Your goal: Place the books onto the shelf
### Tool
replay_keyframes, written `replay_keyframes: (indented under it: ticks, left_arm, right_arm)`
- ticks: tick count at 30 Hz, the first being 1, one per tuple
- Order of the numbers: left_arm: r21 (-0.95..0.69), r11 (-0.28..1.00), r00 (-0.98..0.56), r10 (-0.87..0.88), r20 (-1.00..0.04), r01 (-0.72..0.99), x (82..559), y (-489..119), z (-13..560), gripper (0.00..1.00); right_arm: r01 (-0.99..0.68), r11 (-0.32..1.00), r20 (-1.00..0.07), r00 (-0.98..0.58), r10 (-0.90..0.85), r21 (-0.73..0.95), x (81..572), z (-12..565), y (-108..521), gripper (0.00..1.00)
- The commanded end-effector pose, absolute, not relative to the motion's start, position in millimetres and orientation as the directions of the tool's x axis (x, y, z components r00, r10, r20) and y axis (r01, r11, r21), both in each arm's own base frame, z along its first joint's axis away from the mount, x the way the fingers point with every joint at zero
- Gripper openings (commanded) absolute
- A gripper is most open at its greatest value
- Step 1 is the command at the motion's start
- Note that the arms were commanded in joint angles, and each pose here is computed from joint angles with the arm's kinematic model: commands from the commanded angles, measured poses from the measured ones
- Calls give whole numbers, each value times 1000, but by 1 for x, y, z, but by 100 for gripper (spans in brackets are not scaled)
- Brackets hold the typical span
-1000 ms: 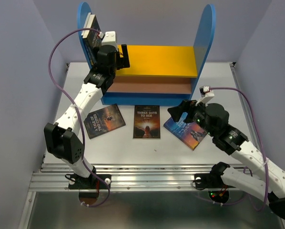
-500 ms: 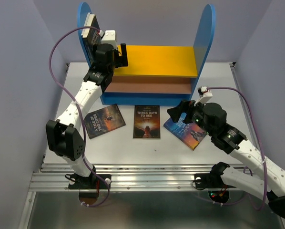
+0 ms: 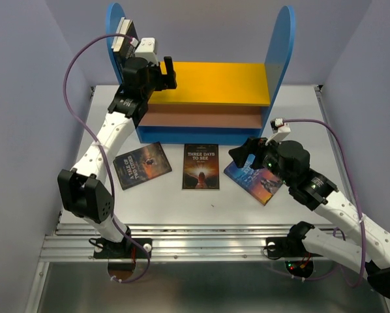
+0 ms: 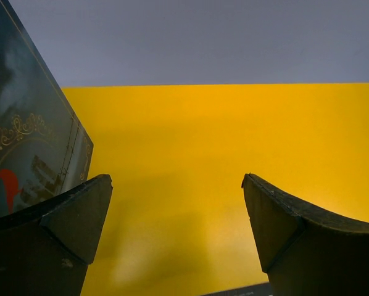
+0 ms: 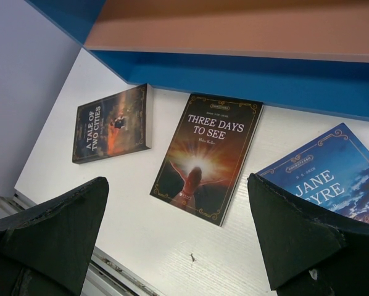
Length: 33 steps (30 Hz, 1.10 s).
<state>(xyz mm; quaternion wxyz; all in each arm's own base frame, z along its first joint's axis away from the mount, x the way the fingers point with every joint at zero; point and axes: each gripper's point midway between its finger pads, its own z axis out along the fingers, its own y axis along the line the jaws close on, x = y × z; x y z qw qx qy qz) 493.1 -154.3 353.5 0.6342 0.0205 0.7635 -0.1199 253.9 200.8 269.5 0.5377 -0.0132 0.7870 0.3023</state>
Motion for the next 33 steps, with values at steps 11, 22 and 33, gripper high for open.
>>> replay_keyframes:
  ticks: [11,22,33]
  left_arm:
    - [-218,877,10,-245,-969,428,421,-168,465,99]
    - [-231,795,-12,-271,-963,560,370,-180,463,99]
    - [-412,732,-126,-414,-901,543,306,-167,404,99]
  right_arm:
    - [-354,808,-863,-378,336,470,256,291,198,100]
    - [-310,828,-855,-400,332,467,257,280,193,100]
    - [-174,881,-817,-485,312,439,253,238,175,100]
